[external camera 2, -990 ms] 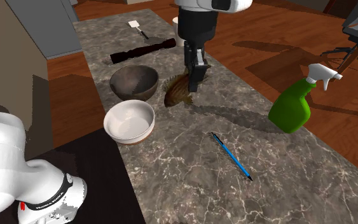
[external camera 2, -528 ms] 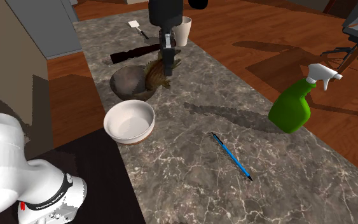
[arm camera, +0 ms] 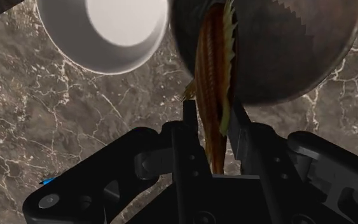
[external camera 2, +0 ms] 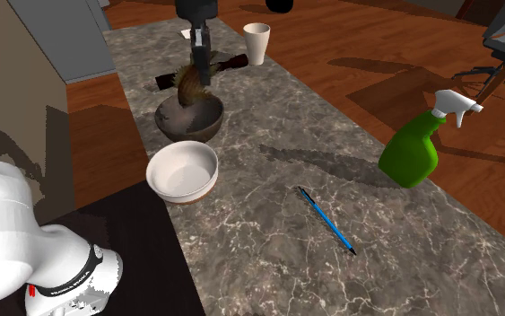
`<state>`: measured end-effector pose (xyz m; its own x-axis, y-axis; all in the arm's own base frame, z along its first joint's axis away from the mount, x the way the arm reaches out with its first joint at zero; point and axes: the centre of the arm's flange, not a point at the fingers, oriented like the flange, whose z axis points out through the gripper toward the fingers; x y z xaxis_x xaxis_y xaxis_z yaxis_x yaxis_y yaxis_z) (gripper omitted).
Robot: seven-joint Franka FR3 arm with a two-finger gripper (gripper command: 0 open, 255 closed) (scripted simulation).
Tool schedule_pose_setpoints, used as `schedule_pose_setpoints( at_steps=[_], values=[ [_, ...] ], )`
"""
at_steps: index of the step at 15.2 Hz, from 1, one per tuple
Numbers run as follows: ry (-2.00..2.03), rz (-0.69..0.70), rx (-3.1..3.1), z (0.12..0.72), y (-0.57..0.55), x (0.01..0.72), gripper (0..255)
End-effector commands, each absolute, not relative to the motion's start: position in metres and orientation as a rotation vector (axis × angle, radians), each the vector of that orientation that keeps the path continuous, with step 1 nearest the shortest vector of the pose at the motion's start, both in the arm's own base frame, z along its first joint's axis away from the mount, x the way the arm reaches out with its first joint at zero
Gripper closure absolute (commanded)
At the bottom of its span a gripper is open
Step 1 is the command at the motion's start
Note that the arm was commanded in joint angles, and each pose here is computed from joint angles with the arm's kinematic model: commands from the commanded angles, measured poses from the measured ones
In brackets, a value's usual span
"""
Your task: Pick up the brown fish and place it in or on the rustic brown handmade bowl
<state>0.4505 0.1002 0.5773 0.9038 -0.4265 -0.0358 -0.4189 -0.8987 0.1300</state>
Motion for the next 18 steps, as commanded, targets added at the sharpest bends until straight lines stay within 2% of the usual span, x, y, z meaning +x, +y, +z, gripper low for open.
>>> schedule_pose_setpoints(
  at_steps=[1, 3, 18],
  values=[
    [-0.659, -0.096, 2.948, 0.576, 0.125, 0.443, 255],
    [-0.659, -0.096, 2.948, 0.576, 0.152, 0.437, 255],
    [-0.659, -0.096, 2.948, 0.507, 0.152, 0.437, 255]
  ],
)
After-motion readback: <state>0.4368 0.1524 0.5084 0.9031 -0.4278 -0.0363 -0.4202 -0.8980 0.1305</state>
